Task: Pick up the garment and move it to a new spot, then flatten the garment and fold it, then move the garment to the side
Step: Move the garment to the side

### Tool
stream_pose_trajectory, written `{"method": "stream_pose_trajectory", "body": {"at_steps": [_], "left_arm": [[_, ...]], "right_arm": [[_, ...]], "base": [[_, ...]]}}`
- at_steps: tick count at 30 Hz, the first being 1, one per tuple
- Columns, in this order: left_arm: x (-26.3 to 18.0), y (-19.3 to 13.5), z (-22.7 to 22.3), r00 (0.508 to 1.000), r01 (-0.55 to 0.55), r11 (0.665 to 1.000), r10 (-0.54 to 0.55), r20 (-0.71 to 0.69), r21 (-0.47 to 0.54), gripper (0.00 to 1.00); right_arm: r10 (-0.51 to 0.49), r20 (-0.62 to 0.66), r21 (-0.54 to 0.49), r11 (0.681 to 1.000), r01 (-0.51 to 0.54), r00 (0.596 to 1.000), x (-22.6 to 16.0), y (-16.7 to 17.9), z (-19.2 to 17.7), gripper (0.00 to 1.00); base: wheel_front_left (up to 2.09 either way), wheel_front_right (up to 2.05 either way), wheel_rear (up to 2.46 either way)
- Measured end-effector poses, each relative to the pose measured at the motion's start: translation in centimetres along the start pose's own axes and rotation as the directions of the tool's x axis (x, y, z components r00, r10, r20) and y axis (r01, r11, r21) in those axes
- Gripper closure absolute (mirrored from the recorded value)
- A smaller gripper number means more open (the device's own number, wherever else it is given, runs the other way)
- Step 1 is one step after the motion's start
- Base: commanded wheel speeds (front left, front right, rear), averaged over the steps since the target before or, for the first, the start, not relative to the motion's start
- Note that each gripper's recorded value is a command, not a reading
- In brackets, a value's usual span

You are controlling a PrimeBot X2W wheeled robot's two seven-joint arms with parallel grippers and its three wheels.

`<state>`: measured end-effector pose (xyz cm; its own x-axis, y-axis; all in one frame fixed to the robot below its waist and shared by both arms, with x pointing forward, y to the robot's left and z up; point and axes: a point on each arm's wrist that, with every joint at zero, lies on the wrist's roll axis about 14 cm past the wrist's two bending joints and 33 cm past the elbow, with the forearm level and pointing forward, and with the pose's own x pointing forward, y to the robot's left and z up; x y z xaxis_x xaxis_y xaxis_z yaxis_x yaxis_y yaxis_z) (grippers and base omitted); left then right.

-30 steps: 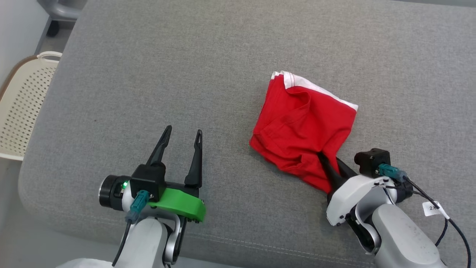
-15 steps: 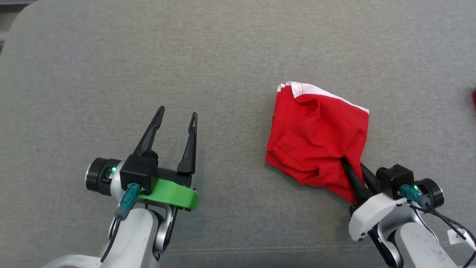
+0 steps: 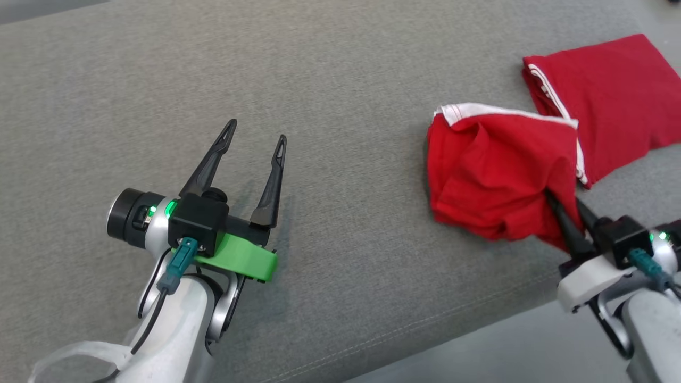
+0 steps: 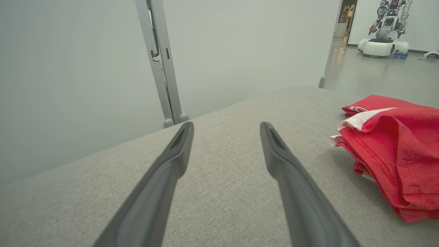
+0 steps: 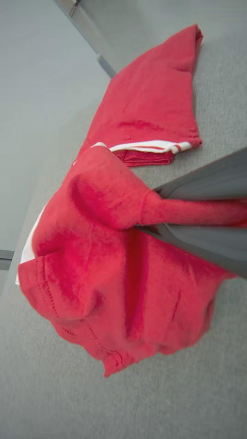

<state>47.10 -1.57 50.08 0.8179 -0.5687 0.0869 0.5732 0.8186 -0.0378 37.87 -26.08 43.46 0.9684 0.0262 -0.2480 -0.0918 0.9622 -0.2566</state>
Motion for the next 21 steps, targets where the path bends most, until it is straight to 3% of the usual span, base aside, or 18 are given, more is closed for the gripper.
{"method": "stream_pose_trajectory", "body": {"at_steps": [5, 9, 14, 21], "left_arm": [[2.0, -2.6, -0.9, 0.996, 0.091, 0.995, -0.091, 0.002, -0.031, 0.0], [3.0, -3.3, -1.7, 0.992, 0.125, 0.991, -0.125, 0.0, -0.052, 0.0], [3.4, -2.7, -2.8, 0.993, 0.12, 0.99, -0.121, -0.008, -0.068, 0.0], [3.1, -0.7, -3.9, 0.997, 0.07, 0.995, -0.072, -0.016, -0.069, 0.0]], "right_arm": [[-0.081, -0.001, -0.179, 0.981, 0.08, 0.997, 0.0, -6.7, 0.7, 1.0], [-0.094, -0.02, -0.294, 0.952, 0.084, 0.995, 1.4, -10.2, 1.3, 1.0], [-0.051, -0.081, -0.364, 0.931, 0.018, 0.995, 4.1, -11.5, 0.7, 1.0], [-0.006, -0.07, -0.444, 0.896, -0.026, 0.998, 8.5, -12.5, 2.6, 1.0]], "base": [[0.0, 0.0, 0.0], [0.0, 0.0, 0.0], [0.0, 0.0, 0.0], [0.0, 0.0, 0.0]]}}
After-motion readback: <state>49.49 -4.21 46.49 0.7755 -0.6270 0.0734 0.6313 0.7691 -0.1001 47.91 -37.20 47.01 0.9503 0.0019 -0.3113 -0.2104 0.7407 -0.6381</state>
